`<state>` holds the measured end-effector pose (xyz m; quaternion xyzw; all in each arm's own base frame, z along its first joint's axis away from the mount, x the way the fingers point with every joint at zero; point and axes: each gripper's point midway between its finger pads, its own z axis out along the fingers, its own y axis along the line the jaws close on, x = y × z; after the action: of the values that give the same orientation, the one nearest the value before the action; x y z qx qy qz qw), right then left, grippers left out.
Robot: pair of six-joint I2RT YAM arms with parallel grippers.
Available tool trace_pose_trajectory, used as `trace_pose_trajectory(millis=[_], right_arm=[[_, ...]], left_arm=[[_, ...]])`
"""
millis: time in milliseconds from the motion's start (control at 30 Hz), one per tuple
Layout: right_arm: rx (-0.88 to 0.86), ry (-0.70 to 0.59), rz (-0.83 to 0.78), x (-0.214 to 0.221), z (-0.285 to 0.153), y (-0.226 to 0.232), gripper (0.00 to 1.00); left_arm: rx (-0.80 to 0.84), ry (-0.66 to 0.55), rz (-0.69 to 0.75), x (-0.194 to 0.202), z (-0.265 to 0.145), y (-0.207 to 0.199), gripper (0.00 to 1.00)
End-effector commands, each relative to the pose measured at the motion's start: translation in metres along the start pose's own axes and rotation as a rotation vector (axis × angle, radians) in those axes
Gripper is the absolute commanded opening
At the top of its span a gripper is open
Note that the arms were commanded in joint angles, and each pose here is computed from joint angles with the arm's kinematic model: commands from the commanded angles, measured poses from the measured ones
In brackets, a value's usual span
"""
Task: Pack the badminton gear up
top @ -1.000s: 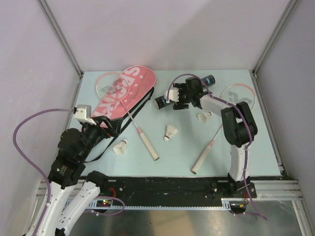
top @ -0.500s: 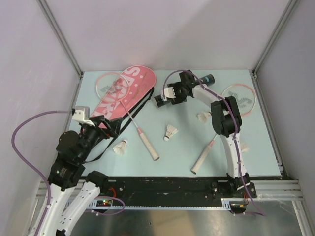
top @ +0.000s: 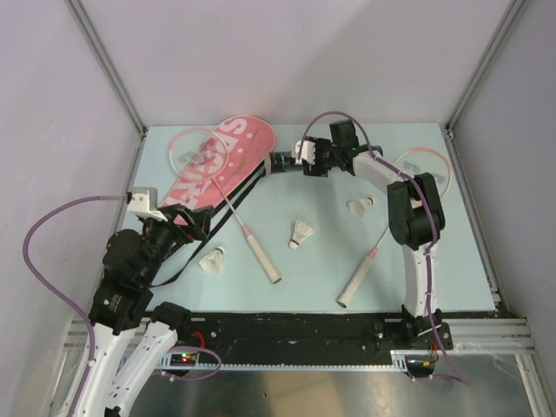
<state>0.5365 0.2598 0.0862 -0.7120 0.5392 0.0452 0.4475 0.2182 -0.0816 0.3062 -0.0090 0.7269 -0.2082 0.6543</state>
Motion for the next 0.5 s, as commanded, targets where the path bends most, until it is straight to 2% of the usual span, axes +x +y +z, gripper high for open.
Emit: trace_pose_trajectory(millis=[0,133,200,367,467], right_arm=[[0.339,-0.233,0.042,-0.094,-0.082,-0.095,0.18],[0.51,-0.356,0.154,-0.144,-0.141,-0.116,0.14],[0.587,-0.438,0.273,-0.167,-0.171,-0.121,0.12],[0.604,-0.622,0.777,-0.207,-0.228,-0.103,0.1],[0.538,-0.626,0.999,-0.224,-0.237,-0.07,0.07]], left_arm=[[-0.017,-0.032,0.017,-0.004,0.007,0.005,0.98],[0.049,0.008,-0.015,-0.001,0.012,-0.009,0.98],[0.098,0.035,-0.04,0.0,0.015,-0.02,0.98],[0.309,0.084,0.013,-0.001,0.019,-0.057,0.98],[0.432,0.094,0.072,-0.003,0.018,-0.076,0.98]])
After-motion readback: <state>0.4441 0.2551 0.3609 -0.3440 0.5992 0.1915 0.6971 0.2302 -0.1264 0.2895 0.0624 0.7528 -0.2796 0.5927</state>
